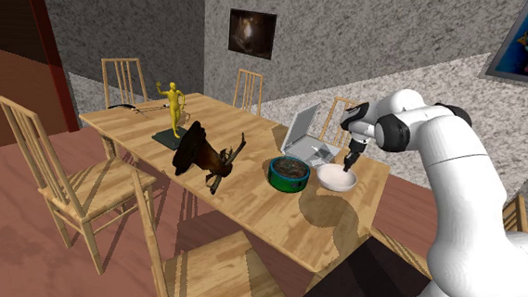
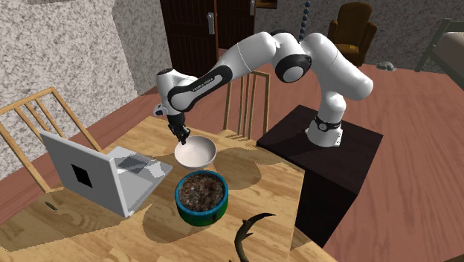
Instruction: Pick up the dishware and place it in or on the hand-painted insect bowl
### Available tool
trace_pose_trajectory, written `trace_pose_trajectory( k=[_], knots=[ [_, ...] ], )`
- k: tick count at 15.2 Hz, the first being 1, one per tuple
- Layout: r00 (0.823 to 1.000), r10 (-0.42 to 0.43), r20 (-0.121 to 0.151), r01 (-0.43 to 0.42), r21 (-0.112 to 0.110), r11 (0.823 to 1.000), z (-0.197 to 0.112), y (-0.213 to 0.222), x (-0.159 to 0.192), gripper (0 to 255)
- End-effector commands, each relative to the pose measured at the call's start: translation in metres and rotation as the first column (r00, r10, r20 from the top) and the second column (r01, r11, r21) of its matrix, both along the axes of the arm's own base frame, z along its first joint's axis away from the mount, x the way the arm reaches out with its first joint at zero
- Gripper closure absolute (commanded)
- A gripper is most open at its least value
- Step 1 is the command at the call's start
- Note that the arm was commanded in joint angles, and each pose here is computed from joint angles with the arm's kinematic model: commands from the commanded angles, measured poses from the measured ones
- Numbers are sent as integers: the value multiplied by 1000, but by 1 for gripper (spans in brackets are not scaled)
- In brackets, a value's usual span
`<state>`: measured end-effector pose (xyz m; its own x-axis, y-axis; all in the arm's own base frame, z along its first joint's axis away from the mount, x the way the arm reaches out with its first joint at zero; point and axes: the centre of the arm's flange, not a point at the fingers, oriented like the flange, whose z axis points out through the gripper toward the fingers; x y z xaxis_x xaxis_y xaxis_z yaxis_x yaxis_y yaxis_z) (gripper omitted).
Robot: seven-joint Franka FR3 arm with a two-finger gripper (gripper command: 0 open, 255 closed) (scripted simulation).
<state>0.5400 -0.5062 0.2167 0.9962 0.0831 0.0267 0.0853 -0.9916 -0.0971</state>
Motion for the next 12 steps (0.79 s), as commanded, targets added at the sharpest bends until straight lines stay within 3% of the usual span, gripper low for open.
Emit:
trace_pose_trajectory(
  k=[1, 12],
  knots=[
    [1000, 0, 0, 0, 0, 1000, 12, 0, 0, 255],
    [1000, 0, 0, 0, 0, 1000, 70, 0, 0, 255]
  ],
)
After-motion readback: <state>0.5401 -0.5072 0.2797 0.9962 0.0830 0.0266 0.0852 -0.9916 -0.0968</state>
